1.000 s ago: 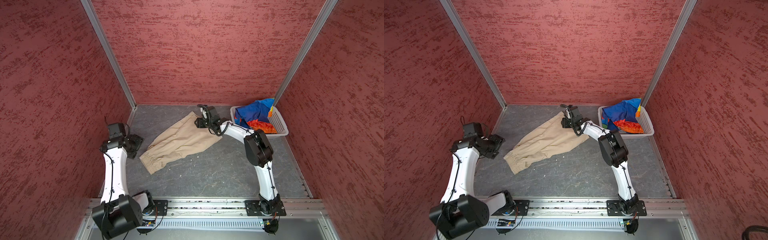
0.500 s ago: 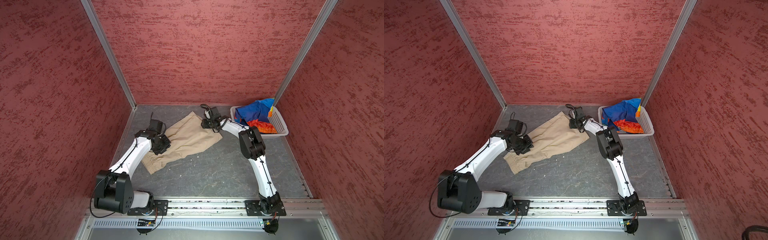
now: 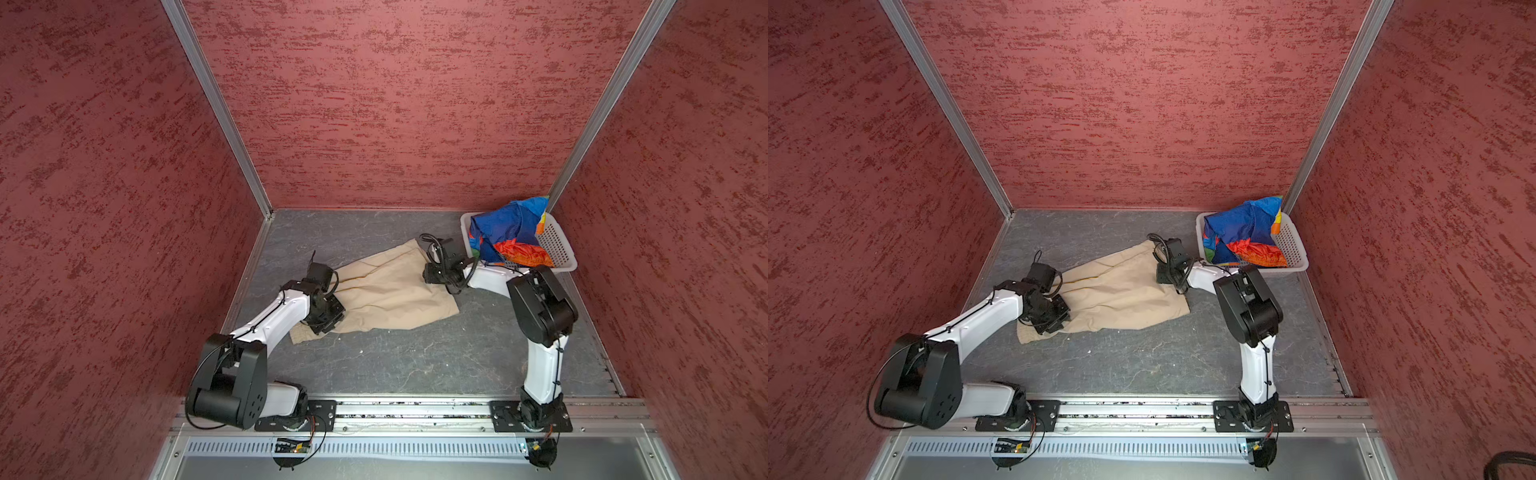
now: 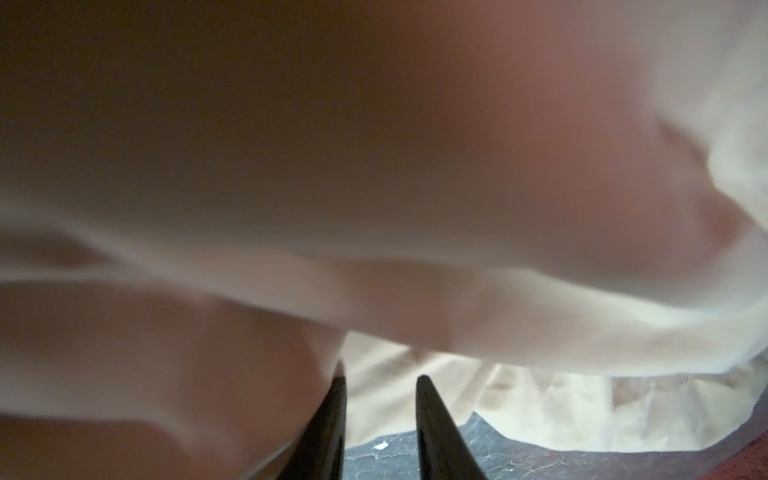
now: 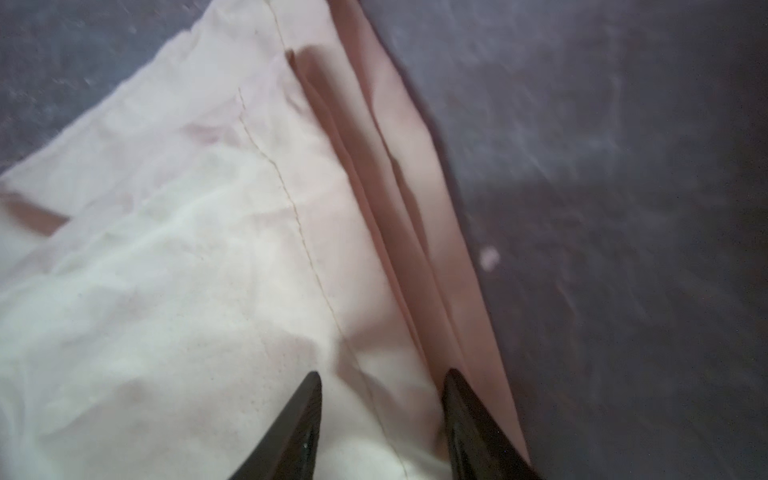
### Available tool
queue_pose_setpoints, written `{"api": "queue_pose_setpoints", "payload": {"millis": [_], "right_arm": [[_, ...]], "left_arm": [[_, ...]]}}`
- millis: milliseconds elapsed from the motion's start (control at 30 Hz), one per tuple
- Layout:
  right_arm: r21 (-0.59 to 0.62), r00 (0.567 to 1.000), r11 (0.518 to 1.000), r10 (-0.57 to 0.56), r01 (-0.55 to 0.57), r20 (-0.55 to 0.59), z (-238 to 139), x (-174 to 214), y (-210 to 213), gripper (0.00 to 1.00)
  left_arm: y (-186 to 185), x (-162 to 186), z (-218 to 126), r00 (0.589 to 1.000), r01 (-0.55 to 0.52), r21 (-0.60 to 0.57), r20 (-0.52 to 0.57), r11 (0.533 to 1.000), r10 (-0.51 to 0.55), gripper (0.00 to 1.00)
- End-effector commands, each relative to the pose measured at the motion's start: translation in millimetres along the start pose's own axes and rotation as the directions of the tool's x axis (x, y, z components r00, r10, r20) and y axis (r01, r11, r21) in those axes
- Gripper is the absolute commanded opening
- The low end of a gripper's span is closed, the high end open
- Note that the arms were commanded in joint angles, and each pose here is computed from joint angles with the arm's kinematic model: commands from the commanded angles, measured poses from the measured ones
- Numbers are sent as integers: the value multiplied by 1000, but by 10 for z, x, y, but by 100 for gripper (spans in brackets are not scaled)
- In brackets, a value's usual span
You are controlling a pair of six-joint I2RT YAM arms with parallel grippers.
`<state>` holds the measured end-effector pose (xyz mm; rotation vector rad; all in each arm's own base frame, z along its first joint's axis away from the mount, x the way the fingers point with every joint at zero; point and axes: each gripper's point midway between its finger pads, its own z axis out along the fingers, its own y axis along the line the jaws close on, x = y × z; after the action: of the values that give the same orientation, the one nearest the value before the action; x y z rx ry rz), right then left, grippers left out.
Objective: Fold and stack the shorts
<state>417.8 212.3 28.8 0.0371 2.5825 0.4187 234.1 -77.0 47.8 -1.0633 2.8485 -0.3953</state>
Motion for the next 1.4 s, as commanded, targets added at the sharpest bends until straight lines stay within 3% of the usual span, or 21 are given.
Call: {"api": "queue_pose_setpoints", "payload": {"millis": [0, 167, 400, 600, 967, 1100, 1233, 1267, 1367], "right_arm": [[81, 990, 988, 137, -134, -34, -144, 370, -312, 49], [-32, 976, 978, 202, -205, -78, -388, 592, -187, 51], [10, 995, 997, 72, -73, 75, -609, -234, -79, 61], [28, 998, 1000, 4, -5, 55, -355, -529, 7, 60], [16, 999, 999, -28, 29, -35, 74, -437, 20, 56], [4, 1000, 1000, -18, 18, -26, 119, -455, 39, 39], [25, 1000, 1000, 0, 0, 18, 56, -589, -20, 5], [31, 999, 1000, 4, -5, 35, 25, -642, -42, 0], [41, 995, 999, 20, -24, 100, -114, -855, -105, 0]], "left_arm": [[172, 48, -9, 1000, 19, -10, 13, 1000, -19, 35], [394, 127, 61, 999, 45, -15, 16, 999, -45, 39], [588, 147, 168, 997, 76, -28, 7, 997, -76, 39], [659, 151, 207, 995, 100, -19, -1, 995, -100, 39], [722, 128, 265, 993, 116, -26, -28, 993, -117, 39], [718, 138, 290, 992, 123, -17, -32, 992, -124, 39], [735, 151, 325, 991, 129, -19, -37, 991, -129, 39], [741, 149, 331, 991, 131, -22, -37, 991, -132, 39], [760, 149, 342, 990, 135, -39, -43, 990, -137, 38]]}}
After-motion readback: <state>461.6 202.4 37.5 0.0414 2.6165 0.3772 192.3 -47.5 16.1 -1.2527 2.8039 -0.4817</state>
